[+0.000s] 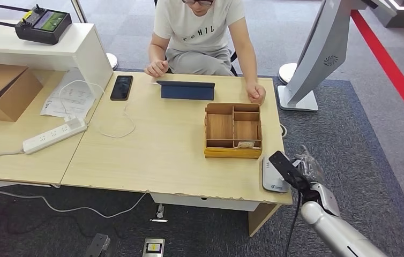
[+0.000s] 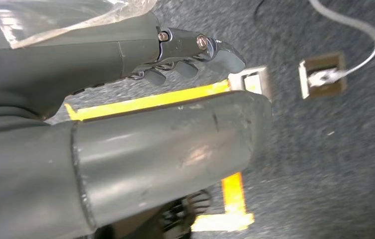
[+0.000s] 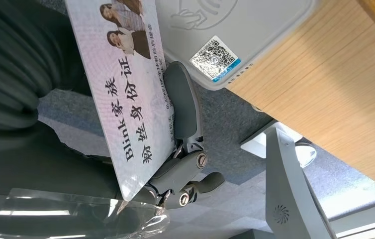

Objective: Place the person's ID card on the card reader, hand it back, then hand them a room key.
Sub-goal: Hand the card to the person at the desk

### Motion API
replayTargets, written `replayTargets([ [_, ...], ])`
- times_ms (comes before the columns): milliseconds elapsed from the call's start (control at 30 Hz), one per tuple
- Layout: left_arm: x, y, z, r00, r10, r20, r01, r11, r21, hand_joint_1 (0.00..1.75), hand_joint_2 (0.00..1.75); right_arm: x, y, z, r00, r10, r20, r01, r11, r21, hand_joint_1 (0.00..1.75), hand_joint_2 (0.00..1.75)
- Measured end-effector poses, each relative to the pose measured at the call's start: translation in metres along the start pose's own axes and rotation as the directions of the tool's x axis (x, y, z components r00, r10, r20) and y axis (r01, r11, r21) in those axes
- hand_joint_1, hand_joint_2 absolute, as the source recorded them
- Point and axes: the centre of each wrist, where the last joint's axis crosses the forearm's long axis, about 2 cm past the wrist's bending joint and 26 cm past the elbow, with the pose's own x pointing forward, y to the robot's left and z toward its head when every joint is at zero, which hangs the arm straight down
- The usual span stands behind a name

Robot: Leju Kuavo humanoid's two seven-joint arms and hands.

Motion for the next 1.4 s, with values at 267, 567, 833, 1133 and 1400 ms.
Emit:
replayTargets([
  [267, 0.008, 0.007, -0.004, 0.997, 0.053, 0.047, -0.055, 0.998, 0.037, 0.0, 0.0, 0.003, -0.007, -0.006, 1.0, 0.006, 0.012, -0.005, 1.0, -0.026, 1.75, 1.75],
  [567, 0.009, 0.009, -0.004, 0.999, 0.046, 0.027, -0.048, 0.996, 0.08, 0.0, 0.0, 0.015, -0.024, -0.019, 0.999, 0.027, 0.034, -0.024, 0.997, -0.072, 1.75, 1.75],
  [833, 0.007, 0.006, -0.003, 0.999, 0.045, -0.009, -0.044, 0.995, 0.089, 0.0, 0.0, 0.038, -0.058, -0.035, 0.997, 0.052, 0.065, -0.042, 0.988, -0.148, 1.75, 1.75],
  [1133, 0.002, -0.014, -0.001, 0.998, 0.032, -0.058, -0.029, 0.999, 0.045, 0.0, 0.0, 0.152, -0.166, -0.059, 0.951, 0.179, 0.253, -0.093, 0.944, -0.317, 1.75, 1.75],
  [1400, 0.001, -0.017, 0.0, 0.997, 0.041, -0.062, -0.038, 0.998, 0.044, 0.0, 0.0, 0.174, -0.172, -0.055, 0.93, 0.195, 0.313, -0.083, 0.938, -0.336, 1.75, 1.75],
])
